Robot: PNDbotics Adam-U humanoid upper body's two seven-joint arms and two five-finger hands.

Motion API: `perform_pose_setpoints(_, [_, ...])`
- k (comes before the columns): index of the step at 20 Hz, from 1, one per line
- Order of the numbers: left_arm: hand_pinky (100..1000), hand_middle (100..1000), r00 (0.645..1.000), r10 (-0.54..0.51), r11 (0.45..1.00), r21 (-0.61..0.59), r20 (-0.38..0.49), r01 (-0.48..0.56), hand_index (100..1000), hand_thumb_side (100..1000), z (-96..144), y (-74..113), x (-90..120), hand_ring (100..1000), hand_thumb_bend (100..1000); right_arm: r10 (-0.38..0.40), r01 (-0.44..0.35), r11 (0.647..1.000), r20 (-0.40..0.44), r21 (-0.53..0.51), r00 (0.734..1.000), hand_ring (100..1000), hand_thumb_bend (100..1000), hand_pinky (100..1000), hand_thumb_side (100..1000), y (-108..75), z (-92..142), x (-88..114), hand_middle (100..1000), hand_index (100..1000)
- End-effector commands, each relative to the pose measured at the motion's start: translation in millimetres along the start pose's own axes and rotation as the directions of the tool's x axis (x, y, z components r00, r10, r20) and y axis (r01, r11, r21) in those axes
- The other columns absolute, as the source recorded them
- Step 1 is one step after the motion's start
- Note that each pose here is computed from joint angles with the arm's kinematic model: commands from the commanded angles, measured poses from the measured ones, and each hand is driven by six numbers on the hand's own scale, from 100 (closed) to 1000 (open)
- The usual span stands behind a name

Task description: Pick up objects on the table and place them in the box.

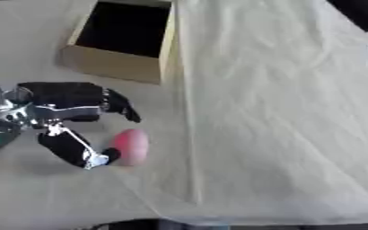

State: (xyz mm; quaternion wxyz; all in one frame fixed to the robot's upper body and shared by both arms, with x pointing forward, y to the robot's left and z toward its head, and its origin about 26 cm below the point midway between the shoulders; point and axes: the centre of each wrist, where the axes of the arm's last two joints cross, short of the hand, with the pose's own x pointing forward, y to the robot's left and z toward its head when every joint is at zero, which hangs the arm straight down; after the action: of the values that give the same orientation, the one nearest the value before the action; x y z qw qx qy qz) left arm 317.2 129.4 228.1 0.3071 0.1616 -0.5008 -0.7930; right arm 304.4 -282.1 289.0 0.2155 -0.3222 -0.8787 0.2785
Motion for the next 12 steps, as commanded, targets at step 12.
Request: perform_pose_setpoints(12, [784, 760, 0.997, -0.073, 0.997, 0.003, -0.019, 0.073, 869, 296, -26, -14.0, -14, 810, 260, -0.003, 0.003, 1.0, 0.003, -0.021, 1.0, 777, 100, 904, 874, -6.6, -3, 3, 707, 835])
